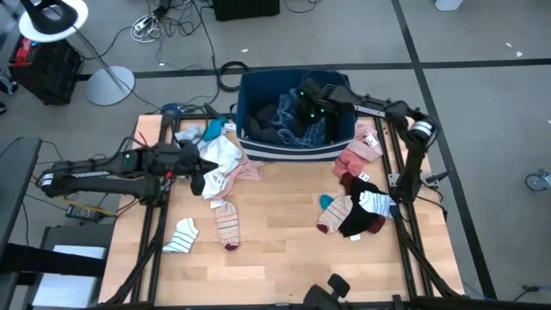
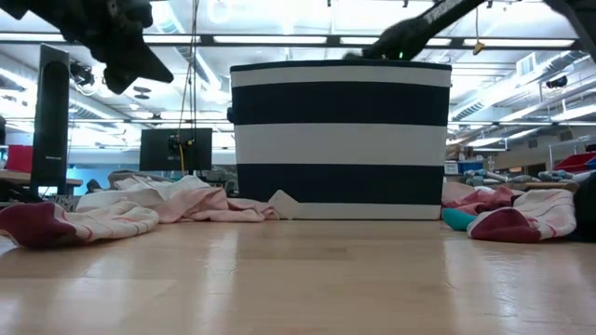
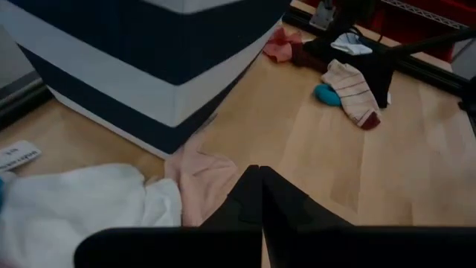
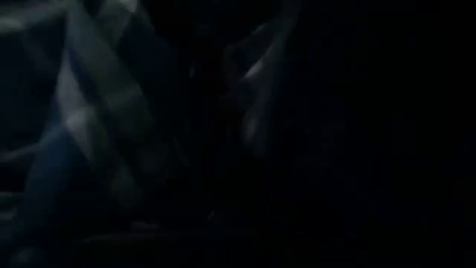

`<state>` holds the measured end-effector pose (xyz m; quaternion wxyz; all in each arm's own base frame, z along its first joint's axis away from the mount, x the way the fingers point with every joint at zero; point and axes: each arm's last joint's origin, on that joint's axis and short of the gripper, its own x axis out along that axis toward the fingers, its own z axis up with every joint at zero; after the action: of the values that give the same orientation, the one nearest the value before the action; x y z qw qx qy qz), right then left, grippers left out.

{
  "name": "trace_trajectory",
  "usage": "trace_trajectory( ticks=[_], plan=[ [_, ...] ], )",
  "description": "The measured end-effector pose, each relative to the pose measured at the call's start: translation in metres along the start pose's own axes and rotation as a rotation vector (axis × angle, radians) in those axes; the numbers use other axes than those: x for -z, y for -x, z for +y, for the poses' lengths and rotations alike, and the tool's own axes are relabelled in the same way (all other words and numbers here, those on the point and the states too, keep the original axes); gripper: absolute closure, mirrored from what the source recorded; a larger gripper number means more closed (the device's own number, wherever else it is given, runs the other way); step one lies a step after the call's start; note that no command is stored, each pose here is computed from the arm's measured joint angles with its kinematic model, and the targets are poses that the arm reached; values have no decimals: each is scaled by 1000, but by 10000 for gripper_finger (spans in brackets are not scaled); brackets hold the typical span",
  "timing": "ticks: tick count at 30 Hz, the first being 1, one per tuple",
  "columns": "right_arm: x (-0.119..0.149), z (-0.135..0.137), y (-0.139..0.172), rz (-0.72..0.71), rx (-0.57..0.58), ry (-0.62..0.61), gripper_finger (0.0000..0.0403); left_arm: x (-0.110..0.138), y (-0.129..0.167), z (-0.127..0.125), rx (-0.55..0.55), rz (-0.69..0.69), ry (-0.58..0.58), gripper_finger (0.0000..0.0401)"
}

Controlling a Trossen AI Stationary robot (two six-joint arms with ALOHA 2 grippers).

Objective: Sort clothes
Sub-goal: Put the blue patterned pants into the blue bin, then put the right striped light pink sock into the blue bin

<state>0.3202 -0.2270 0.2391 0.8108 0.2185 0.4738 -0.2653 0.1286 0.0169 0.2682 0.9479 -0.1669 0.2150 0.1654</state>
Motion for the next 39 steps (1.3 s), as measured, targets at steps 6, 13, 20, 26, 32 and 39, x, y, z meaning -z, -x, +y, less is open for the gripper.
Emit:
trace_trajectory(
  ticks=[6,13,20,26,32,39],
  plan=[
    [7,-9,-6,88,5,-38,403,5,-5,-4,20,-7,-6,400],
    [2,-1,87,-122,-21,-13,402,6,-4,-5,19,-6,3,400],
    [39,8,194,-297,-51,21,399,6,-4,-5,3,-6,4,400],
    [98,21,249,-371,-59,43,399,10,-3,-14,25,-7,18,400],
    [165,30,264,-414,-141,7,400,19,-5,-32,9,5,-6,400],
    [224,30,230,-314,-243,-68,401,28,-13,-44,-29,35,-69,399]
  ],
)
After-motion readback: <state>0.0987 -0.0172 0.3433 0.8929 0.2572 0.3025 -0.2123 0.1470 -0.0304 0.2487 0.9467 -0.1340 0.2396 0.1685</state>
